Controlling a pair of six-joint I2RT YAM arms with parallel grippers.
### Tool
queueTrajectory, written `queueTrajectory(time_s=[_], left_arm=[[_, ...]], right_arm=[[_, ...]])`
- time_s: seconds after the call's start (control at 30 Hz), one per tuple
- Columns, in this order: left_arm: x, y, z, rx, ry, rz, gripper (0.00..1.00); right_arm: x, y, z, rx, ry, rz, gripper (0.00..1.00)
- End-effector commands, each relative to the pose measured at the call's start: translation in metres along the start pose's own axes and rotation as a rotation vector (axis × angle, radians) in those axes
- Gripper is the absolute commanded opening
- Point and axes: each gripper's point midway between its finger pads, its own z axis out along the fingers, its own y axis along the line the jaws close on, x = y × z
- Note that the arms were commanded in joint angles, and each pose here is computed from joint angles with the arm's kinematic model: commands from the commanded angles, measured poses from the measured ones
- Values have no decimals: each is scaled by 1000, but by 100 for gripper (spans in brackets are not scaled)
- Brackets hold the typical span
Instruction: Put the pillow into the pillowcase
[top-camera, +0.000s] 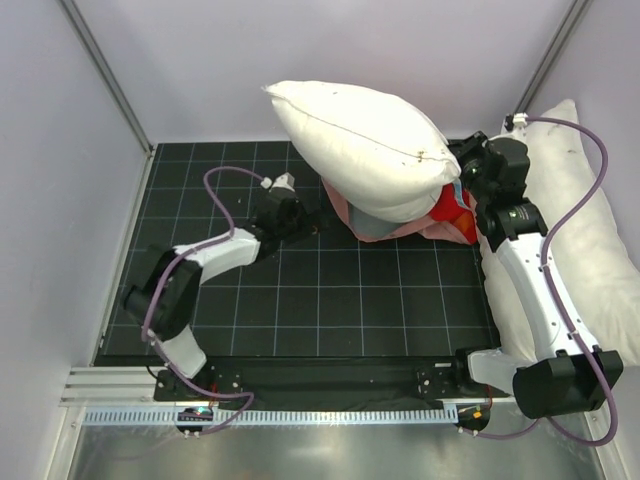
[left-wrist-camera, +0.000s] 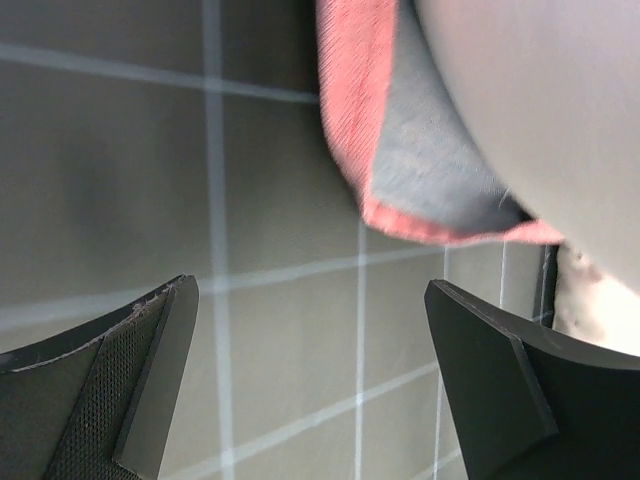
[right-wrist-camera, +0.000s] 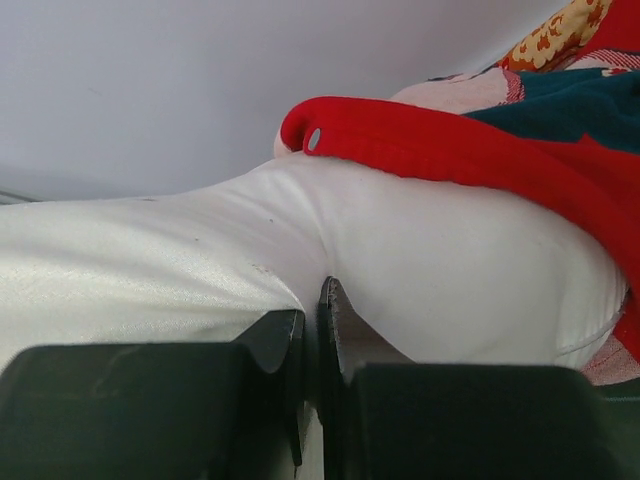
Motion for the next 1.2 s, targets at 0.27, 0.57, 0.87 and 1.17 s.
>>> queueTrajectory(time_s=[0.27,0.57,0.87,1.17], left_arm=[[-11,-60,110,84,-79,-10,97],[-4,-61,149,55,-54,-49,42],[-62,-106,82,124,-109,59,0],[-162,-194,-113,272,-346,181,0]], right_arm=[[-72,42,-16,-177,-211,15,4],[-71,45,-20,-205,-203,-10,4],[-47,64,-47,-342,-119,-166,4],[-60,94,-95,-393,-137,-201,4]])
